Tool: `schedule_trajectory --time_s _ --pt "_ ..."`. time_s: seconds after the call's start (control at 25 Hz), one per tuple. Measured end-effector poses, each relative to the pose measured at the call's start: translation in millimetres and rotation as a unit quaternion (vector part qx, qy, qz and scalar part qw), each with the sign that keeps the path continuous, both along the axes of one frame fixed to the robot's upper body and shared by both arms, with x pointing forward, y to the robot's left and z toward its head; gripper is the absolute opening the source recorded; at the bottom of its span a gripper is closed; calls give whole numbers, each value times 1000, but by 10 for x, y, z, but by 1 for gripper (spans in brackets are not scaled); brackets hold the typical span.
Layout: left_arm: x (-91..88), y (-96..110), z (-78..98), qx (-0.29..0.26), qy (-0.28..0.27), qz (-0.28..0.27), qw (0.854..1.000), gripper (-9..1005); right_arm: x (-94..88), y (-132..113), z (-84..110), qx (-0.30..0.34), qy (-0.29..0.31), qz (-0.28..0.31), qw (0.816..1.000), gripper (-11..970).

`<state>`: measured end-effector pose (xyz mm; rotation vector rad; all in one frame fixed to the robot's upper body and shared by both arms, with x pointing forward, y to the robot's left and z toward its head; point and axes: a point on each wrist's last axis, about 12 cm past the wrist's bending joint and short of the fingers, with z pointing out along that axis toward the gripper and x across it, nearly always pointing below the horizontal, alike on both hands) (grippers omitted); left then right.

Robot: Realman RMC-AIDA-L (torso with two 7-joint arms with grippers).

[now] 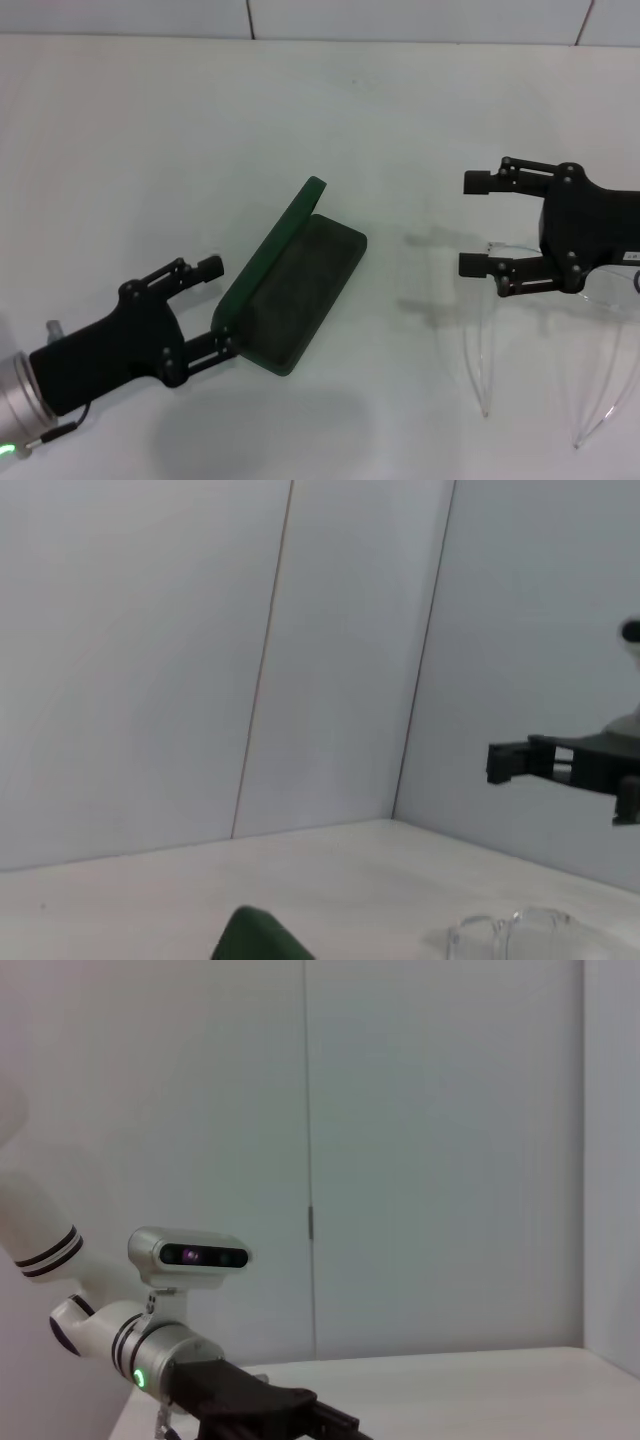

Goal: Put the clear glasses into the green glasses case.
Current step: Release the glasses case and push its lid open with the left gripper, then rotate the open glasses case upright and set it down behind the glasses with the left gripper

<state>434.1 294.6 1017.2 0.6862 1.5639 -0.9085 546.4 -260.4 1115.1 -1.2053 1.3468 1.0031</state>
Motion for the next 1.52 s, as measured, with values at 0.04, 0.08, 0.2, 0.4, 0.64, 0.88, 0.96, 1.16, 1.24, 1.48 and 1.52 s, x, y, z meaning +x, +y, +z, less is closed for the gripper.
schedule_trajectory --time_s 0.04,0.08,0.2,0.4,0.64,0.88,0.96,1.16,1.24,1.48,1.52 --pt "-22 0 -16 1 2 2 1000 727 -1 6 2 -1 0 2 1000 882" --pt "-48 -2 -35 3 3 5 1000 725 -1 10 4 -1 0 4 1000 882" --pt "-113 -33 -96 10 3 16 1000 720 -8 20 -4 -3 1 7 1000 882" --pt "-184 -127 -209 33 -11 45 998 710 -10 32 -8 -4 2 8 1000 882" --pt "-170 -148 -263 43 -5 73 996 699 -17 34 -12 -3 4 9 1000 881" --pt "-166 -148 -274 52 -12 77 996 688 -20 29 -14 -3 4 9 1000 881" --pt "-173 -144 -277 53 -13 78 995 684 -20 22 -14 -3 4 8 1000 881" --pt "-194 -116 -274 53 -13 79 995 556 -19 12 -11 -4 4 7 1000 880" --pt "-201 -107 -272 53 -14 79 995 474 -17 9 -10 -5 4 7 1000 880" --pt "-192 -95 -262 54 -16 79 995 365 -13 2 -5 -6 3 7 1000 880" --pt "-184 -97 -258 54 -17 78 995 365 -13 1 -5 -6 3 7 1000 879"
